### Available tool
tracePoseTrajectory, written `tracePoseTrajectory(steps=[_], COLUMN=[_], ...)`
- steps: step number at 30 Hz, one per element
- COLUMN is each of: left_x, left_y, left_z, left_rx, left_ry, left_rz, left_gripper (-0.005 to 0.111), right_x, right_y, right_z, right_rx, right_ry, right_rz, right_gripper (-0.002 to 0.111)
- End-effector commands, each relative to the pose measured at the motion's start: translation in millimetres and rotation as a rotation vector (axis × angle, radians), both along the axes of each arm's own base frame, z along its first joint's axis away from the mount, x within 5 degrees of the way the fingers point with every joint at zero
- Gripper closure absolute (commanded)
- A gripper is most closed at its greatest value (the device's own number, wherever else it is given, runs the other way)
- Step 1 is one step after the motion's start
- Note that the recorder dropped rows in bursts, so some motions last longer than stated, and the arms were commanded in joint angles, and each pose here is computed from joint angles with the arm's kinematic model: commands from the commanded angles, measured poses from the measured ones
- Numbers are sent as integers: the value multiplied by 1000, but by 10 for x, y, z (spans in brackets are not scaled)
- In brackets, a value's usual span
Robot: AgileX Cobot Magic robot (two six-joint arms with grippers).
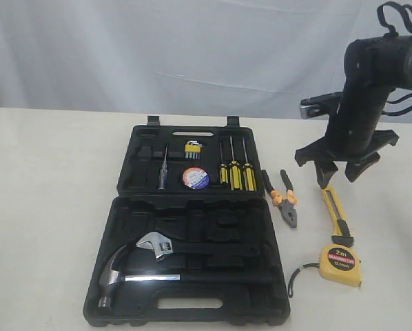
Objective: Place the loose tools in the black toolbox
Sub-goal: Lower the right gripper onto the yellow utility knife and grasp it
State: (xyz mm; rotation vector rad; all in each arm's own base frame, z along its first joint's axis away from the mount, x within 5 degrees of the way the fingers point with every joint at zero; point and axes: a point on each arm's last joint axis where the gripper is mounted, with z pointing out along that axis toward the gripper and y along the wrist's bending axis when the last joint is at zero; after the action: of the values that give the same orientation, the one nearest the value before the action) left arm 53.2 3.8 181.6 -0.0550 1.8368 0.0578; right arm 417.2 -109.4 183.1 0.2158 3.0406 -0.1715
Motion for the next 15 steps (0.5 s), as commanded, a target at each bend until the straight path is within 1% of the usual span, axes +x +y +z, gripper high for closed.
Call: tracePoseTrajectory(steps=[1,4,8,15], left_x=[2,2,2,2], left_y=[-1,-1,-1,-1], left_z=[7,7,7,7], left_rx=[-3,-3,-3,-3], left_ry=[-12,-12,-12,-12], left_rz=[-2,-2,-2,-2], left_gripper=[107,107,107,107], right_x=[-77,-107,-137,-152], right_y=[-89,-123,-140,-138], right_z=[-106,-186,-289,-549], right_rx=[-84,-102,-43,-5], right_ry=[8,-2,-39,9], right_rz=[-19,-37,-71,-66], right_gripper=[52,52,52,52])
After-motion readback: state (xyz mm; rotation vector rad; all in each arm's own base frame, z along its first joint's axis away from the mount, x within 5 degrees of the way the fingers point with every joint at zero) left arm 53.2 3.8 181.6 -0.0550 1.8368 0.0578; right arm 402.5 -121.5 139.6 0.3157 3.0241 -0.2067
